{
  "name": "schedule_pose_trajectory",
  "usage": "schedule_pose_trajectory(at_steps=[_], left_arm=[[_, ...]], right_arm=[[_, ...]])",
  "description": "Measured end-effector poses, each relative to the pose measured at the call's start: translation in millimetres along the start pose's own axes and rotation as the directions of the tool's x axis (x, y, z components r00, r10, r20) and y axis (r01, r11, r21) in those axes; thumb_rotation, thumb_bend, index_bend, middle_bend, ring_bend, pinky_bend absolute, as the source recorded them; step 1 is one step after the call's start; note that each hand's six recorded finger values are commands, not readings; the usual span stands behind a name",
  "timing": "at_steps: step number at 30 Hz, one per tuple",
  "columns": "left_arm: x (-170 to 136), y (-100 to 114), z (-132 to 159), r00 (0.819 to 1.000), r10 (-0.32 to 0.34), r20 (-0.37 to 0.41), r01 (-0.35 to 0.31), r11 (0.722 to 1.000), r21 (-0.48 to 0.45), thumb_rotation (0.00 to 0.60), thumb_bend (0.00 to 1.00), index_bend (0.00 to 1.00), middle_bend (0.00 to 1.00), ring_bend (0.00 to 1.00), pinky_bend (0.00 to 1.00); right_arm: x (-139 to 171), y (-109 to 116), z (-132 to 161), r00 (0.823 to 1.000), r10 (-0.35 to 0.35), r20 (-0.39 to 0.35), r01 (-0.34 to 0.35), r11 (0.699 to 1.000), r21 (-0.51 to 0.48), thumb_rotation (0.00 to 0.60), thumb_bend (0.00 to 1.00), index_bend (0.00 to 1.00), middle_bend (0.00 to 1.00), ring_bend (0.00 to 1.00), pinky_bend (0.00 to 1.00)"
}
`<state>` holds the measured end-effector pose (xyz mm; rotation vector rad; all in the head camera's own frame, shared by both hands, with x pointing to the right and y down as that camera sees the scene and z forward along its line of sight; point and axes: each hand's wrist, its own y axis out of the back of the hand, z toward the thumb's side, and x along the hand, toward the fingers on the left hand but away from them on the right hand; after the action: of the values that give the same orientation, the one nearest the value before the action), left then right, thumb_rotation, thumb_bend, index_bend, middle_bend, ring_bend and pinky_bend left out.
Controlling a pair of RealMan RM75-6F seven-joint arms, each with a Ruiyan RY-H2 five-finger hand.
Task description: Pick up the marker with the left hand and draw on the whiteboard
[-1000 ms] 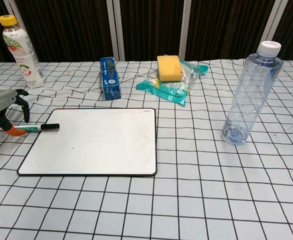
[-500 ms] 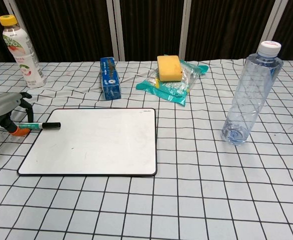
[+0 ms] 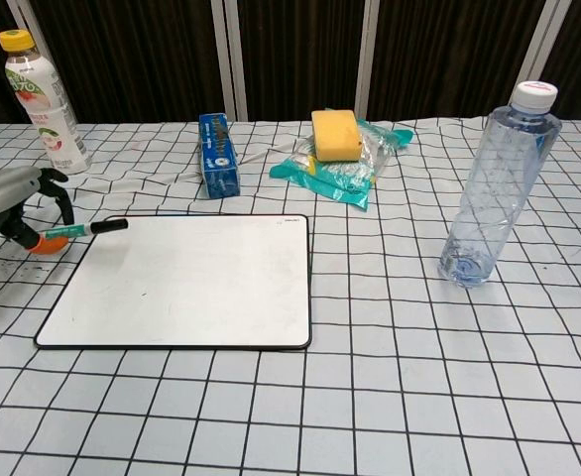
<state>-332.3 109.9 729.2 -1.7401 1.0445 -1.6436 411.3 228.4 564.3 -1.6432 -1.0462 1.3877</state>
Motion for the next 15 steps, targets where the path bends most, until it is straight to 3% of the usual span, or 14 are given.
schedule_pose_trajectory(at_steps=[4,7,11,12,15], left_arm=[[-6.4,14.1,19.3,0.998,0.036,0.055,-0.026,0.984,-0.174,0.600,0.55,0.66,0.06,0.00,0.00],[-11.9,22.9,36.3,0.993,0.055,0.105,-0.017,0.944,-0.330,0.600,0.55,0.67,0.07,0.00,0.00],[-18.7,29.6,59.2,0.981,0.071,0.183,0.032,0.862,-0.505,0.600,0.55,0.67,0.07,0.00,0.00],[-21.2,30.8,67.9,0.974,0.076,0.215,0.058,0.829,-0.557,0.600,0.55,0.67,0.07,0.00,0.00],[-25.5,29.2,84.2,0.959,0.080,0.273,0.113,0.775,-0.622,0.600,0.55,0.67,0.07,0.00,0.00]], right_arm=[[0.2,0.0,0.5,1.000,0.000,-0.001,0.000,1.000,-0.001,0.600,0.31,0.00,0.00,0.00,0.00],[0.1,0.1,0.0,1.000,0.000,0.001,0.000,1.000,-0.002,0.600,0.31,0.00,0.00,0.00,0.00],[-0.6,0.5,-1.2,1.000,-0.001,0.007,0.001,1.000,-0.007,0.600,0.31,0.00,0.00,0.00,0.00],[-0.6,0.5,-1.3,1.000,0.000,0.008,0.000,1.000,-0.009,0.600,0.31,0.00,0.00,0.00,0.00],[-1.0,0.5,-2.0,1.000,0.001,0.011,-0.001,1.000,-0.013,0.600,0.31,0.00,0.00,0.00,0.00]])
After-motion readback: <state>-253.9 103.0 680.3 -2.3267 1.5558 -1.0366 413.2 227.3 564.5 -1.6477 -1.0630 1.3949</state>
